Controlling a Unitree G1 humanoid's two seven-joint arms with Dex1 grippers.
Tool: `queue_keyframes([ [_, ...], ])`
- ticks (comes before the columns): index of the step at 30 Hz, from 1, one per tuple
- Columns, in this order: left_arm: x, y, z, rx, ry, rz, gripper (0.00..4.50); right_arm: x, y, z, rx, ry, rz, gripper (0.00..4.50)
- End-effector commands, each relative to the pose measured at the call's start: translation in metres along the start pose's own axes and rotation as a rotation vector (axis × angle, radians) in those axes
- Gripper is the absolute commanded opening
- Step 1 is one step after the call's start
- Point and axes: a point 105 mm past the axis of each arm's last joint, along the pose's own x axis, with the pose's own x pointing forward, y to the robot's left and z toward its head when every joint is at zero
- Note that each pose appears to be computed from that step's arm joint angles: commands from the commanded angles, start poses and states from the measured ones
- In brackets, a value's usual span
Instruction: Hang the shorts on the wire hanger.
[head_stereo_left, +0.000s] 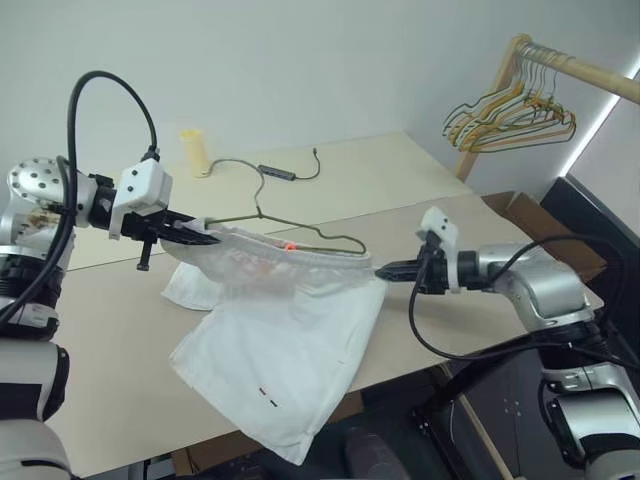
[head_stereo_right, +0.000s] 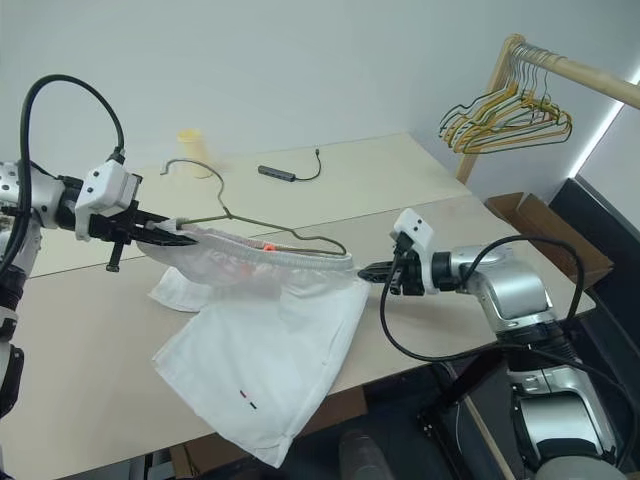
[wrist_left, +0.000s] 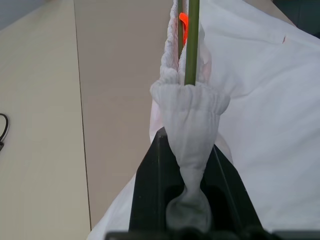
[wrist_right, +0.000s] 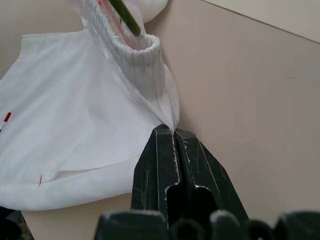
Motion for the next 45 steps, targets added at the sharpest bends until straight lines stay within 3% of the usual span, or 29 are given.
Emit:
queue_keyframes([
  [1, -0.011, 0.004, -0.002, 0.019, 0.049, 0.026, 0.0, -0.013, -0.012, 0.011, -0.071, 0.008, -0.064, 0.04],
  [9, -0.015, 0.005, -0.008, 0.011, 0.078, 0.044, 0.0, -0.018, -0.018, 0.012, -0.074, 0.017, -0.079, 0.04],
  [16, -0.015, 0.013, 0.005, 0.006, -0.027, 0.092, 0.0, -0.014, -0.021, 0.0, -0.05, 0.06, -0.085, 0.04],
  [24, -0.017, 0.01, 0.005, -0.023, -0.032, 0.078, 0.0, -0.012, -0.025, -0.006, -0.047, 0.078, -0.102, 0.04],
  [37, -0.015, 0.007, -0.026, -0.033, 0.164, 0.057, 0.0, -0.012, -0.03, -0.002, -0.09, 0.089, -0.124, 0.04],
  [41, -0.013, 0.011, -0.029, -0.025, 0.185, 0.088, 0.0, -0.013, -0.027, 0.007, -0.149, 0.084, -0.122, 0.04],
  [45, -0.004, 0.014, -0.023, -0.008, 0.157, 0.099, 0.0, -0.011, -0.017, 0.037, -0.328, 0.065, -0.137, 0.04],
])
